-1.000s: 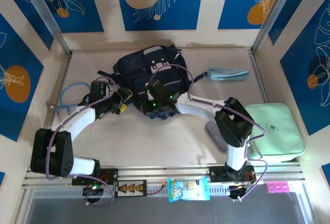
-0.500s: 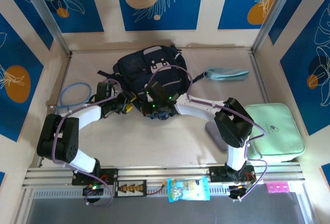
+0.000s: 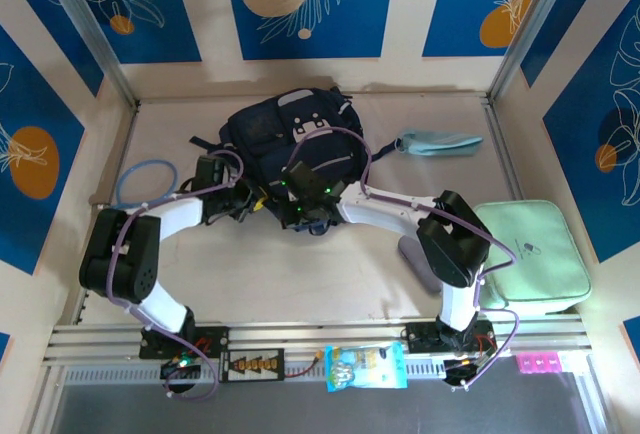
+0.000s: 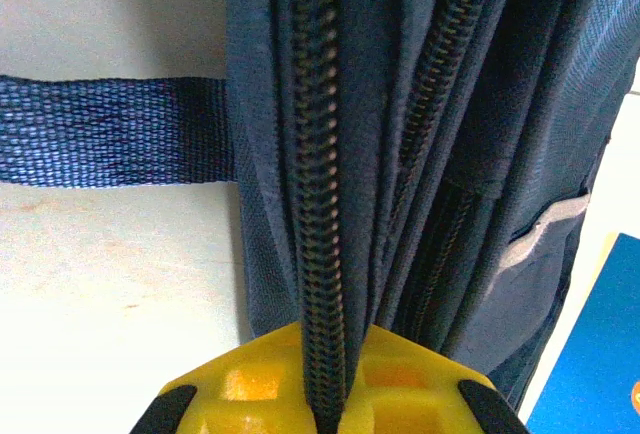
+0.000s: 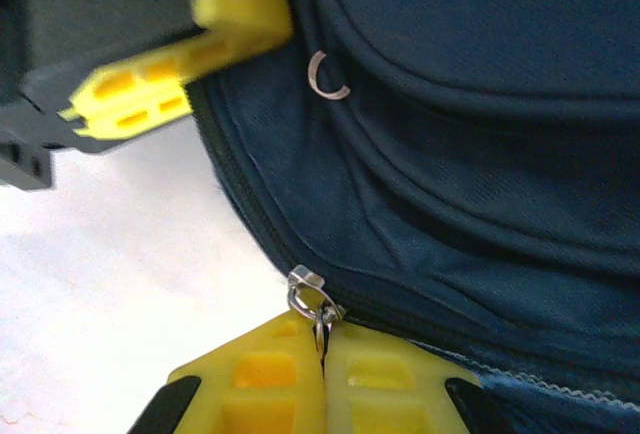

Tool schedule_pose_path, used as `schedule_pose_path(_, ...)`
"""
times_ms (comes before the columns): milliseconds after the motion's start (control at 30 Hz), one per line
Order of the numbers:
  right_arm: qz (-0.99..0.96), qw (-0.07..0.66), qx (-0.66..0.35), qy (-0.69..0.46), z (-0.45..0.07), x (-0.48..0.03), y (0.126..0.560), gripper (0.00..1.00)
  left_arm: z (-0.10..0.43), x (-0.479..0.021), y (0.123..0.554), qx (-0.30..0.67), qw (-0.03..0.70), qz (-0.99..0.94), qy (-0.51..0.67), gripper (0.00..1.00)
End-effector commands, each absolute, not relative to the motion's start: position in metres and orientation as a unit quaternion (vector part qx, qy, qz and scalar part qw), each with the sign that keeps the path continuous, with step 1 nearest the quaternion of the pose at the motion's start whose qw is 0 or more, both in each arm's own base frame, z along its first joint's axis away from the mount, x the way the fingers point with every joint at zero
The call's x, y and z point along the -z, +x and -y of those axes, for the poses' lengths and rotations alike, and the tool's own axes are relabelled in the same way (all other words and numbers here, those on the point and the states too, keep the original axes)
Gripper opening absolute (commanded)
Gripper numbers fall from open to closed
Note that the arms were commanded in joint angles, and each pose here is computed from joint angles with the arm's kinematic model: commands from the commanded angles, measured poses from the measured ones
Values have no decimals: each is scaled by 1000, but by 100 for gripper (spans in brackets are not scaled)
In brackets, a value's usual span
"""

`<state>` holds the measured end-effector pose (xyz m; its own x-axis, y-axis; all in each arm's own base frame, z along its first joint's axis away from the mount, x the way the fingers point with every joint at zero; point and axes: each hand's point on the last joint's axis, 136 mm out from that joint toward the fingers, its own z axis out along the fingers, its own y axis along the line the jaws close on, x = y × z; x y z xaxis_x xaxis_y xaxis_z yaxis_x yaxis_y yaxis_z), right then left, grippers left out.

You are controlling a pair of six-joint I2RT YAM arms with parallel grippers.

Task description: Pack the student bag

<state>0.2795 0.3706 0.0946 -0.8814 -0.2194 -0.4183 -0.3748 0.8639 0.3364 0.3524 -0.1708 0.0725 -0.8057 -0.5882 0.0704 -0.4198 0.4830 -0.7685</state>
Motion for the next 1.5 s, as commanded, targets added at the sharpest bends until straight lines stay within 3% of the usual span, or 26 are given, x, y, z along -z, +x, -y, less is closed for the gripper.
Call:
schedule_pose_path(0,-964,172,-151,-139,-331,-103,274,0,167,-71,359,390,117,-871,-275,0)
schedule_pose_path(233,-976,177,-69,-109,-275,-102,279,0,164,-68,360,383,117,-874,-274,0)
schedule_pose_path(500,-979,198,-29,-42,-217,-105,316,0,162,-73,357,376,123,-878,-268,0)
schedule_pose_path(767,-973,206,-88,-57,-233,-116,314,0,160,-89,366,353,140,-899,-218,0)
schedule_pose_path(967,-963,180,-181,-89,-281,-118,289,0,129,-98,384,286,169,-922,-202,12)
schedule_pose_path(1233,-939,167,-268,-138,-359,-131,281,0,72,-107,363,181,195,-937,-225,59)
schedule_pose_path(1467,-926,157,-300,-165,-409,-128,285,0,59,-122,314,170,199,-928,-266,67)
